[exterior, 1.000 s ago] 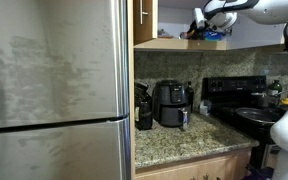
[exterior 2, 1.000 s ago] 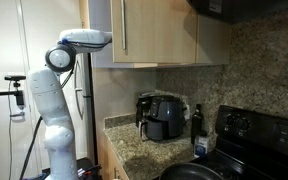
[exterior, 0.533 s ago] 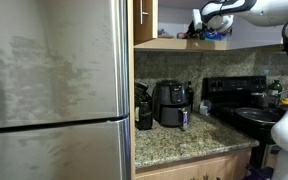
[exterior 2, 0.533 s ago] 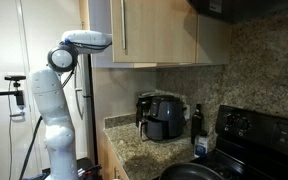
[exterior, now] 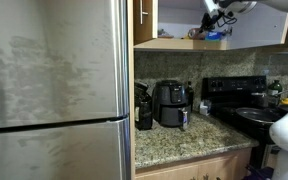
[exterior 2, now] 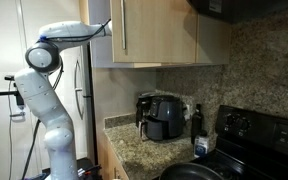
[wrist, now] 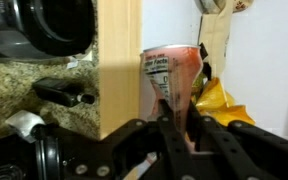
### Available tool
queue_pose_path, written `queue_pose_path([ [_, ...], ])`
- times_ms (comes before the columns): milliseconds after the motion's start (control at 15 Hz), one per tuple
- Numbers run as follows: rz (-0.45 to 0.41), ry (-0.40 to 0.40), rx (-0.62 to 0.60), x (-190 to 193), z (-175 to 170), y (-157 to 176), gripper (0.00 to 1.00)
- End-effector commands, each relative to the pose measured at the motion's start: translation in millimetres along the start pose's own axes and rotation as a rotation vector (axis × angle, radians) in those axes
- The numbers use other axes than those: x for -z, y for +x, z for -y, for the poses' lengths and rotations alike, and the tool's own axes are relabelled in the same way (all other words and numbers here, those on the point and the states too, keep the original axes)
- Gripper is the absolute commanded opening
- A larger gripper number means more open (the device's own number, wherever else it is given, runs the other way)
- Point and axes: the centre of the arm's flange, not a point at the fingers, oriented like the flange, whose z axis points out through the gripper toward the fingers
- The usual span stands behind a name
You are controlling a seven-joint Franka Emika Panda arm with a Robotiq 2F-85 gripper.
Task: Put the can on the countertop, close the drawers and close the air fryer
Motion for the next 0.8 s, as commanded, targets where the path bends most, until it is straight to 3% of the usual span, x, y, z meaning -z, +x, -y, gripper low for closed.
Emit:
queue_pose_path([
  [0,0.009,-0.134,-0.008,84.2,-14.4,-6.7,0.05],
  [267,0.123,-0.355,0.005,117.3,-56.4,-24.1,0.05],
  [467,0.212,-0.505,0.017,77.0,-94.4,-40.7,0.05],
  [733,0.36,-0.685,0.051,-10.9,-146.1,-83.3,0.05],
])
